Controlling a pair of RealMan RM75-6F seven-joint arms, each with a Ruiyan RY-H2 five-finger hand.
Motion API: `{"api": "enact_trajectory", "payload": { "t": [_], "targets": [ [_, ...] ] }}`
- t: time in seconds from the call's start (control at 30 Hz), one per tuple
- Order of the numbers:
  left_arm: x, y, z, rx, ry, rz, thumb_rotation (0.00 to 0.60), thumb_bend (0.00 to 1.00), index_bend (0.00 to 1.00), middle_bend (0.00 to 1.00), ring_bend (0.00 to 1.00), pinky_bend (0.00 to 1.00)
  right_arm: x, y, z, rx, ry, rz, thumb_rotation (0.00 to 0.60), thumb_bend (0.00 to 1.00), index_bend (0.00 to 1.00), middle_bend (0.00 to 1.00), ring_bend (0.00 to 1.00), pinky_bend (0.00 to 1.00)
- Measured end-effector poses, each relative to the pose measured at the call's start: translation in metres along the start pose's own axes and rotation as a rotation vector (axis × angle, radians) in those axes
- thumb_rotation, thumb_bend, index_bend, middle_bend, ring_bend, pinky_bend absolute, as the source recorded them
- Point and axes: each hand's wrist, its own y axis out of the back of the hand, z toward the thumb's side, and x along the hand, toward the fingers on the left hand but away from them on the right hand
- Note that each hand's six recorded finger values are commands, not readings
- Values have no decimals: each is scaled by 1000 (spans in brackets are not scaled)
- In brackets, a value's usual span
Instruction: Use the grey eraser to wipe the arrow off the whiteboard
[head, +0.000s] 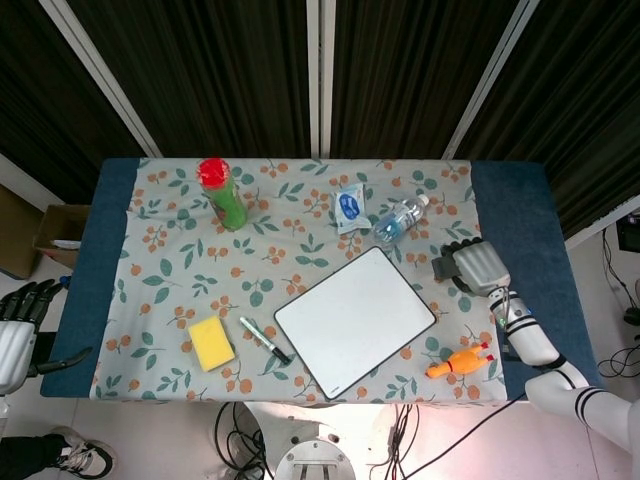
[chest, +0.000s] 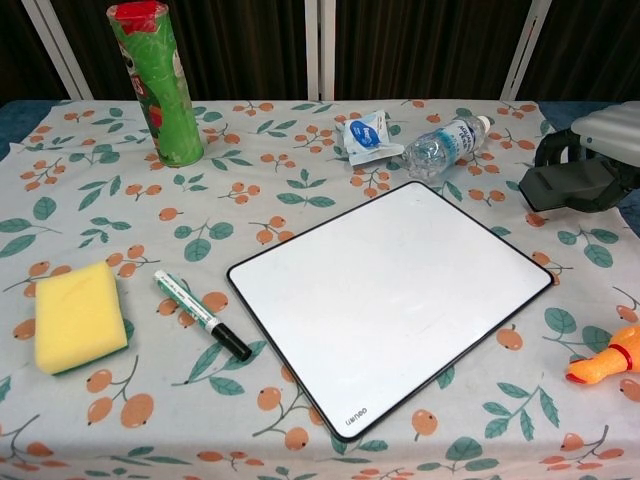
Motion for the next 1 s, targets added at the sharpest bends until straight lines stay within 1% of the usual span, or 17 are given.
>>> {"api": "enact_trajectory", "payload": {
  "t": [0.03, 0.07, 0.1, 0.17, 0.2, 0.23, 0.3, 0.47, 0.57, 0.67, 0.77, 0.83, 0.9, 0.97, 1.0],
  "targets": [
    [0, 0, 0, 0, -1, 0, 303, 19, 132, 108, 87, 163, -1, -3, 1, 0, 3, 9, 600, 306, 368, 358, 308, 321],
    [0, 0, 0, 1, -2, 0, 304, 20, 132, 108, 87, 163, -1, -5, 1, 1, 6, 18, 600, 260, 239, 260, 203, 250],
    [0, 0, 1, 1, -1, 1, 303, 19, 132, 108, 87, 163, -1, -8, 1, 2, 10, 31, 600, 213, 139, 164, 116, 169],
    [0, 1, 0, 3, -1, 3, 301, 19, 132, 108, 87, 163, 0, -11, 1, 6, 15, 51, 600, 117, 13, 27, 9, 38],
    [0, 2, 0, 3, -1, 4, 301, 19, 132, 108, 87, 163, 0, -10, 0, 11, 16, 58, 600, 76, 0, 2, 0, 6],
    [-1, 2, 0, 3, 0, 5, 302, 19, 132, 108, 87, 163, 1, -10, -1, 13, 15, 56, 600, 38, 0, 0, 0, 0],
    [-1, 3, 0, 3, 0, 6, 302, 19, 132, 108, 87, 163, 2, -6, -1, 8, 16, 40, 600, 2, 0, 0, 0, 0],
    [-1, 1, 1, -4, 0, 5, 301, 19, 132, 108, 87, 163, 16, 9, -2, -26, 19, -27, 600, 0, 0, 0, 0, 0],
    [-2, 2, 1, -4, 0, 9, 302, 19, 132, 108, 87, 163, 34, 22, -5, -33, 23, -90, 600, 0, 0, 0, 0, 0],
    [-2, 4, 1, -4, 1, 14, 302, 19, 132, 108, 87, 163, 62, 36, -12, -36, 6, -176, 600, 2, 0, 0, 0, 0],
    [-2, 6, 1, -4, 4, 19, 302, 19, 132, 108, 87, 163, 101, 46, -26, -43, -52, -275, 600, 2, 0, 0, 0, 0],
    [-1, 7, 0, 0, 5, 21, 303, 19, 132, 108, 87, 163, 133, 50, -39, -59, -117, -347, 600, 1, 0, 0, 0, 0],
    [0, 8, 0, 1, 5, 21, 301, 19, 132, 108, 87, 163, 169, 46, -54, -88, -198, -397, 600, 2, 0, 0, 0, 0],
    [1, 7, 0, 2, 5, 17, 301, 19, 132, 108, 87, 163, 198, 37, -67, -107, -274, -408, 600, 2, 0, 0, 0, 0],
    [2, 7, 0, 5, 3, 13, 302, 19, 132, 108, 87, 163, 215, 30, -75, -112, -325, -399, 600, 2, 0, 0, 0, 0]
  ]
}}
